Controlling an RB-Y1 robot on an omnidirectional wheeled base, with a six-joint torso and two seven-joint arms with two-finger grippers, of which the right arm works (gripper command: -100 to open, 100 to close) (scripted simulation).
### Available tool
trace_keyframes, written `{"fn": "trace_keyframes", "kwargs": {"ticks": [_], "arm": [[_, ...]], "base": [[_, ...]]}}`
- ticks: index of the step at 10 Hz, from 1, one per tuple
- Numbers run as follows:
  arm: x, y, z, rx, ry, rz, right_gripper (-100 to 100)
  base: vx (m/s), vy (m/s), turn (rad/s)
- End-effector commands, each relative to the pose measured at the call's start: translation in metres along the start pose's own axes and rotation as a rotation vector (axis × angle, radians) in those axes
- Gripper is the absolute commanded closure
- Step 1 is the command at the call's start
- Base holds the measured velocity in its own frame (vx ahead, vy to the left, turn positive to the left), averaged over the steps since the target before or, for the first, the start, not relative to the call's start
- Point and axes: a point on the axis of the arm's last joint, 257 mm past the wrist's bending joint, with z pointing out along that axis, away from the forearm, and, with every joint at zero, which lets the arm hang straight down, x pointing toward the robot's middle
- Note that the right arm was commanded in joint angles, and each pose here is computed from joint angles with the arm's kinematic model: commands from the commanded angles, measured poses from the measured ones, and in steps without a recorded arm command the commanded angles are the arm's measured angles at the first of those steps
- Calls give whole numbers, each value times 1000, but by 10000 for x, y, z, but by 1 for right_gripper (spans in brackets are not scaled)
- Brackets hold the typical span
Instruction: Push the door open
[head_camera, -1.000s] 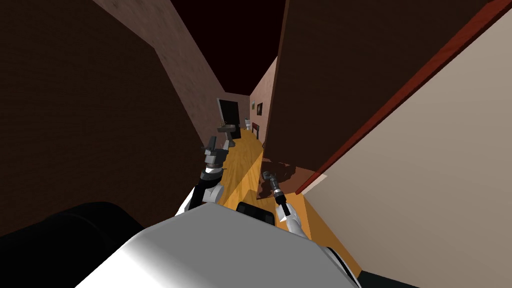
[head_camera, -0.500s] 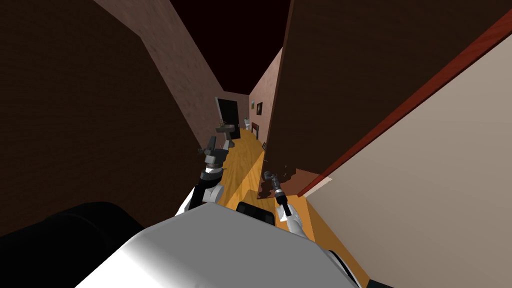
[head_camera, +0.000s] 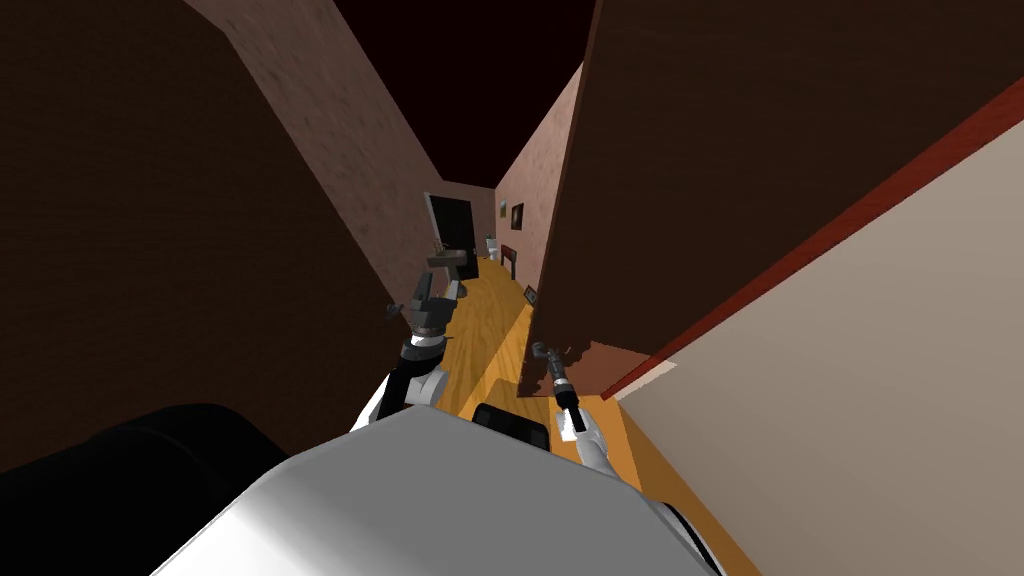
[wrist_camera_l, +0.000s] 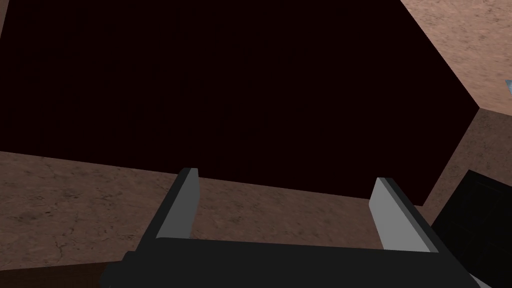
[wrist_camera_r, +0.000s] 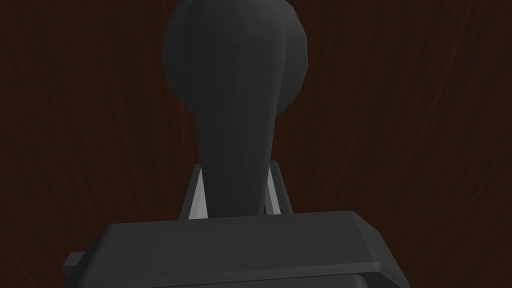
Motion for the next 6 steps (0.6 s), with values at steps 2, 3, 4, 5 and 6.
{"fn": "trace_keyframes", "kwargs": {"ticks": [2,3,4,5,6], "arm": [[-203,47,9,-9,-51,-2,100],[-253,44,4,-8,-70,1,100],[-276,42,2,-8,-80,3,100],[-316,39,-3,-7,-97,7,100],[-352,35,-8,-6,-114,12,100]], "base": [[132,141,-67],[140,135,-47],[134,140,-69],[151,125,-60],[183,130,-51]]}}
